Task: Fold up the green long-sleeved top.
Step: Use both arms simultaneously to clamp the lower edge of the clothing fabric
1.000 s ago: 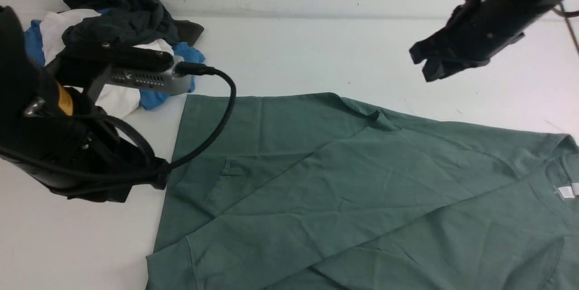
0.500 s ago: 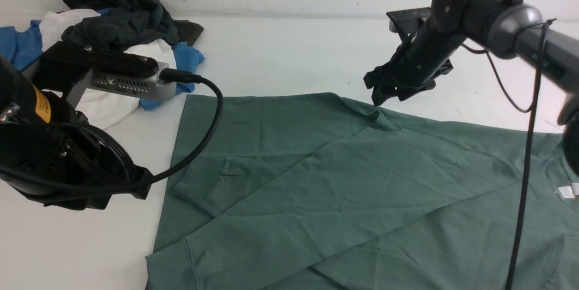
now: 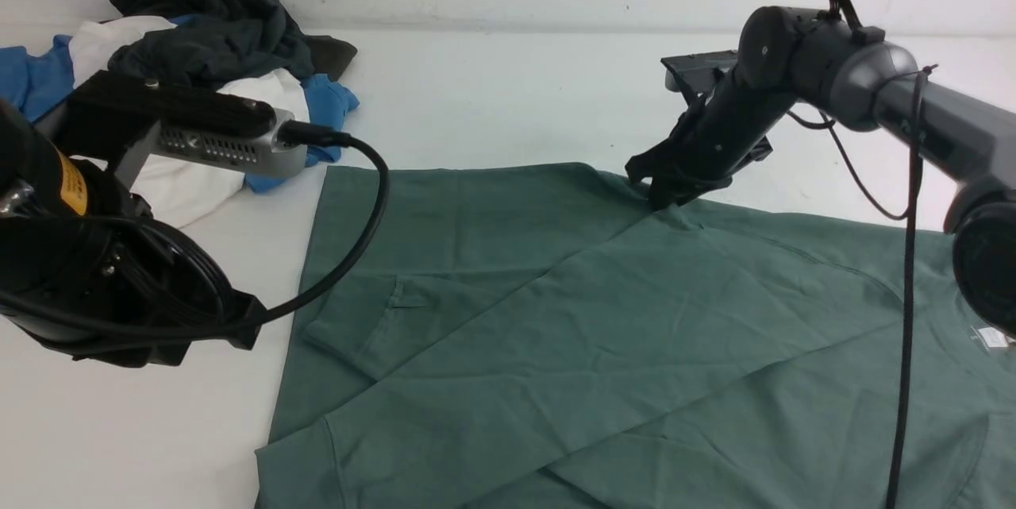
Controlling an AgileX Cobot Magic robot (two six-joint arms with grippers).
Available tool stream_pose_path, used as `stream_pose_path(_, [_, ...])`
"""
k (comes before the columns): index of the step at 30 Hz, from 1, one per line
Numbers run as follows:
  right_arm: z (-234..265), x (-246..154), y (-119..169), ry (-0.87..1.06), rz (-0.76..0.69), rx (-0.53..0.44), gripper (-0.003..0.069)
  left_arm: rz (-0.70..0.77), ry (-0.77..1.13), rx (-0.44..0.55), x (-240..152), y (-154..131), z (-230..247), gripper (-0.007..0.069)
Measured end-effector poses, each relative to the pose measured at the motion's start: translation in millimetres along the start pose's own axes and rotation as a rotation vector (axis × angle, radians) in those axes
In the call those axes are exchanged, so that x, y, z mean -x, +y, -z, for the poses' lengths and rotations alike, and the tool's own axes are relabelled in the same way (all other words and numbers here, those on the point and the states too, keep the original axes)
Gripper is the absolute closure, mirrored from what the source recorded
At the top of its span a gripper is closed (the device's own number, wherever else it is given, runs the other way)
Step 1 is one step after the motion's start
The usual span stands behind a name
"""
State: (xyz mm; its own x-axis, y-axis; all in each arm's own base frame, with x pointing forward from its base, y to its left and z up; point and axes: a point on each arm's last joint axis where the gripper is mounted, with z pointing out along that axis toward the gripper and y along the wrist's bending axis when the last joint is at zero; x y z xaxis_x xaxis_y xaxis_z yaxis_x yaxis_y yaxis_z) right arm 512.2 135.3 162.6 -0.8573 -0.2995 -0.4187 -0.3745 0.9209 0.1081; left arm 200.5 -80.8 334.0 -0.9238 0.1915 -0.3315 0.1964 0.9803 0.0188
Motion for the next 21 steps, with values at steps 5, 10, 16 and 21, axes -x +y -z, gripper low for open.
stream_pose_path(5, [15.6,10.2,-0.5,-0.017,0.029,-0.025,0.065,-0.001,-0.001,0.003,0.1,0.2,0.0,0.0629])
stream_pose_path(10, [31.9,21.0,-2.1,-0.052,0.06,-0.065,0.065,-0.001,0.0,0.003,0.0,0.2,0.0,0.0629])
stream_pose_path(16, [35.6,24.9,-8.0,-0.078,0.081,-0.135,0.065,-0.002,0.0,0.003,0.0,0.2,0.0,0.0629])
stream_pose_path(21, [27.1,28.4,-12.6,-0.128,0.076,-0.173,0.065,-0.005,0.0,0.003,0.0,0.2,0.0,0.0629])
